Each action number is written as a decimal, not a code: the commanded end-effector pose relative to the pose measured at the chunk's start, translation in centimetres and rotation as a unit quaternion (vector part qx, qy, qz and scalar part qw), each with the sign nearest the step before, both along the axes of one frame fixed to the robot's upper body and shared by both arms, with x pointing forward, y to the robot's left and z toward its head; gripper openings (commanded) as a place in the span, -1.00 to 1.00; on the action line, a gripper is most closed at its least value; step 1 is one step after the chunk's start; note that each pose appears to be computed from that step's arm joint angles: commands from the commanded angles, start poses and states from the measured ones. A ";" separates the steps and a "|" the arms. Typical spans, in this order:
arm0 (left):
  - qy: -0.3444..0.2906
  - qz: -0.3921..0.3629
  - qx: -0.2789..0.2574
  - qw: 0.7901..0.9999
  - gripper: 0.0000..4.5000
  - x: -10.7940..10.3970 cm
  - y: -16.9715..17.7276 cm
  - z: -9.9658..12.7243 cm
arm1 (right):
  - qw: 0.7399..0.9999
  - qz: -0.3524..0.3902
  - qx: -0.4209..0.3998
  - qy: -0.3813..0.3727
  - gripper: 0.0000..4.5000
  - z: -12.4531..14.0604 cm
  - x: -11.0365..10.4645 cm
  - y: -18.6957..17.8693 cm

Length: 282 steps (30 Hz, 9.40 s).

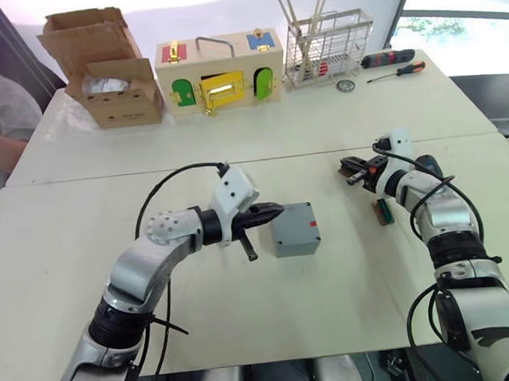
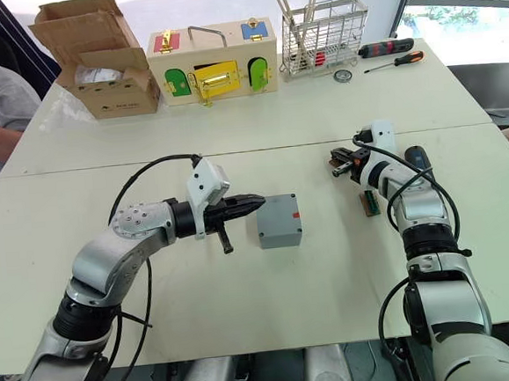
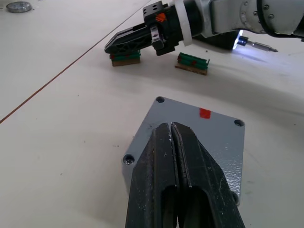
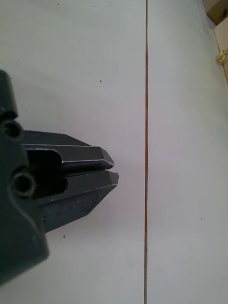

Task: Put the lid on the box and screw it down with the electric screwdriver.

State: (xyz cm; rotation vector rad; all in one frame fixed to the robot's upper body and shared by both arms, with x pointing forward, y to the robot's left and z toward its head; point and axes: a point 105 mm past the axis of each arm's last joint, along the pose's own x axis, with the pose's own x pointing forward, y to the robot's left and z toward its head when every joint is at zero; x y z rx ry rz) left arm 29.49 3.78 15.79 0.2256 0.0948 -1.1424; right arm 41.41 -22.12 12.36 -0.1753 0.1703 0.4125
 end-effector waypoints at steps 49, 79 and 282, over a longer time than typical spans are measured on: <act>0.012 -0.019 0.031 0.999 -1.00 -2.3 2.7 -0.3 | 0.970 0.230 0.082 0.016 -0.98 2.1 -10.7 8.3; 0.010 -0.024 0.022 0.999 -1.00 -2.4 2.1 -0.3 | 0.971 0.234 0.052 0.005 0.49 2.4 -10.4 8.3; 0.005 -0.051 0.110 0.993 -1.00 -1.0 -0.9 -4.4 | 0.975 0.175 0.132 -0.019 -0.20 -2.6 -10.5 9.8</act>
